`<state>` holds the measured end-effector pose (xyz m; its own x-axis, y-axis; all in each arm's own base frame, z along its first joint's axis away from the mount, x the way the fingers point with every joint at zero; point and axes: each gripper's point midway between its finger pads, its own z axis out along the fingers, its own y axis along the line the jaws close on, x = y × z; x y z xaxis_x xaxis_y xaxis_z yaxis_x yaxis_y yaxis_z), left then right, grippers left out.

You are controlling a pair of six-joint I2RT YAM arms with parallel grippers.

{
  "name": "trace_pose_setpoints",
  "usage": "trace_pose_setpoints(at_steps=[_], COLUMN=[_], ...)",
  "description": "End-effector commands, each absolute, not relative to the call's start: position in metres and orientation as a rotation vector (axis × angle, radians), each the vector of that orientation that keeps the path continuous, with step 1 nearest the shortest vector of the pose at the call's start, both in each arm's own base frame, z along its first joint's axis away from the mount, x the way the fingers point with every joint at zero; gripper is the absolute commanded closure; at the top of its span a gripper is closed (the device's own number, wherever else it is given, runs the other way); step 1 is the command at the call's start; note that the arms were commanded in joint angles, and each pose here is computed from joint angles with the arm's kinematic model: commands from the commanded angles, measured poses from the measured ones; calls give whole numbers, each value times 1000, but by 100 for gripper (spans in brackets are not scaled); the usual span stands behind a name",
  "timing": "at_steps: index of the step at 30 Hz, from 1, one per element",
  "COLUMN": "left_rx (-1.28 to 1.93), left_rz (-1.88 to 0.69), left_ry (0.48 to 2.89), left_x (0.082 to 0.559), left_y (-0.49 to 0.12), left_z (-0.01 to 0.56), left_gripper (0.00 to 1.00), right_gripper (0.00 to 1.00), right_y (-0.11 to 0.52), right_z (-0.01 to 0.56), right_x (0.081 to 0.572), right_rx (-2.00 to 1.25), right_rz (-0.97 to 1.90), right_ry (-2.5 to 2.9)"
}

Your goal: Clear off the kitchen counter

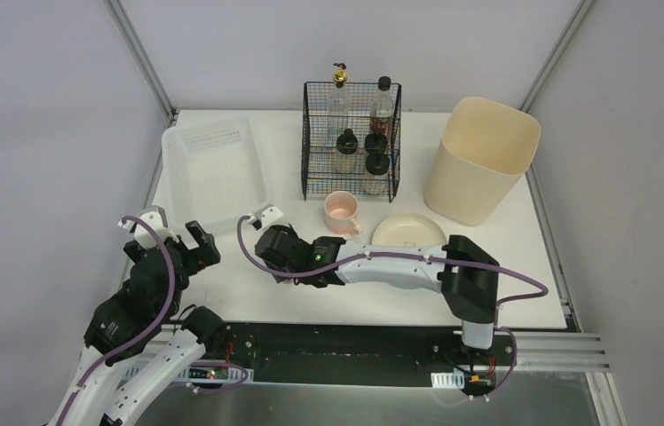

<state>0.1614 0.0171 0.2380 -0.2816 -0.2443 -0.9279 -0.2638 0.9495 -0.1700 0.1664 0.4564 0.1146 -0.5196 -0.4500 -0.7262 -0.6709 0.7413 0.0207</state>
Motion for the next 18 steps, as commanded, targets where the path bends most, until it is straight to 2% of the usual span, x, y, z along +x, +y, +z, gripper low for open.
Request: trace_pose_setpoints(at_steps=[1, 10, 18], left_rx=[-382, -382, -383], left_rz=[20, 18, 17], left_ry=[1866, 1865, 1863], left_x=[160, 160, 160], left_y=[19, 19, 19], left_z=[243, 243, 243], left_gripper=[0, 0, 0], right_gripper=[68, 72, 76], right_y=[450, 413, 381], right_z=[192, 242, 280], right_x=[171, 202, 262], right_rx=[-743, -662, -521], right_rz=[473, 370, 320], right_ry=[2094, 2002, 1962])
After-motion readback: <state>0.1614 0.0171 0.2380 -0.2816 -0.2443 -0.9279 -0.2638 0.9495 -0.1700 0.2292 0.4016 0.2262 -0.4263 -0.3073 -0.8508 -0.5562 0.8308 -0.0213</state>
